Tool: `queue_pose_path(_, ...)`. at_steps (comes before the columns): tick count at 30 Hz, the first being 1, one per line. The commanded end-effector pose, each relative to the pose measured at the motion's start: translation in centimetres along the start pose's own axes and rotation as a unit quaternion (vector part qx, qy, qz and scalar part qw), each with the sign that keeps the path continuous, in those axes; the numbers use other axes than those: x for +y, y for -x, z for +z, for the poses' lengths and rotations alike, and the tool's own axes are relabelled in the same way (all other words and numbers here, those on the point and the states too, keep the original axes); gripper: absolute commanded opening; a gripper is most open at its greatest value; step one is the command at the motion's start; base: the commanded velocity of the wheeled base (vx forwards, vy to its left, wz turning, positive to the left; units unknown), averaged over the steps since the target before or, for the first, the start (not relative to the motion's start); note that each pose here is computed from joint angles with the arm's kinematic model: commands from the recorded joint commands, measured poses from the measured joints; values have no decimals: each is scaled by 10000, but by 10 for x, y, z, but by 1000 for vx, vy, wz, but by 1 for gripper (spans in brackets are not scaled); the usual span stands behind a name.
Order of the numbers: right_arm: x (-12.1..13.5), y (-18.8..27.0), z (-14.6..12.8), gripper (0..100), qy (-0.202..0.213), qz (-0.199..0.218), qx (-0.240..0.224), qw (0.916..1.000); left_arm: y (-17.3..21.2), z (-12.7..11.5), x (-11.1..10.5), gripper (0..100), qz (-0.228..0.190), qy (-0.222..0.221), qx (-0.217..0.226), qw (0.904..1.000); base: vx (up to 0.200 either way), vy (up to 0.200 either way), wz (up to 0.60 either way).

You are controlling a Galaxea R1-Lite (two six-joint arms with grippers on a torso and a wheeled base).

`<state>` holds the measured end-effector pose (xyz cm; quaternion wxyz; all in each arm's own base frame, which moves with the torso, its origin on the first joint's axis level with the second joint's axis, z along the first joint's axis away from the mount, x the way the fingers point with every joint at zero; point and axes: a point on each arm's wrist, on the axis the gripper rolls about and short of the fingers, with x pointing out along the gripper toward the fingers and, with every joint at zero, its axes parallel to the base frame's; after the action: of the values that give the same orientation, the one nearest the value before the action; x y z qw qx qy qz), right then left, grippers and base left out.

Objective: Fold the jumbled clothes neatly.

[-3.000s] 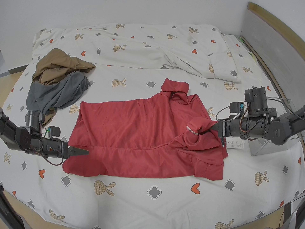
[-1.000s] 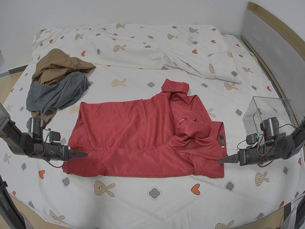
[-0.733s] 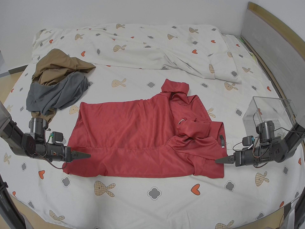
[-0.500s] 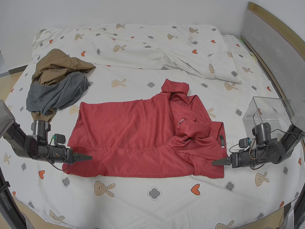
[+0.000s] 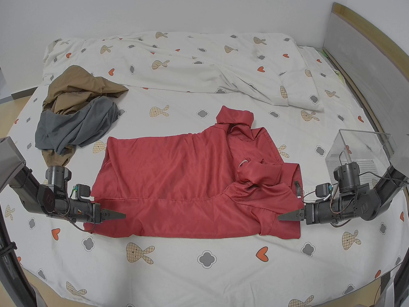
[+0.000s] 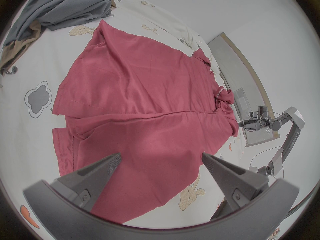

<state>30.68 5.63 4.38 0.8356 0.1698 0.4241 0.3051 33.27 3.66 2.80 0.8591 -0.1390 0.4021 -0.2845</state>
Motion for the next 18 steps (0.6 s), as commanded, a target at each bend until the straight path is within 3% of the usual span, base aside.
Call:
queue_pose_path(1,0,-1,-1,0,0,12,14,10000,-2,-2,2,100,-3,29,29,10000,0,0,0)
queue_pose_path(18,1,0,7,0,84,11,-103,9999,-3,-2,2,100,-2,27,45,10000,0,0,0)
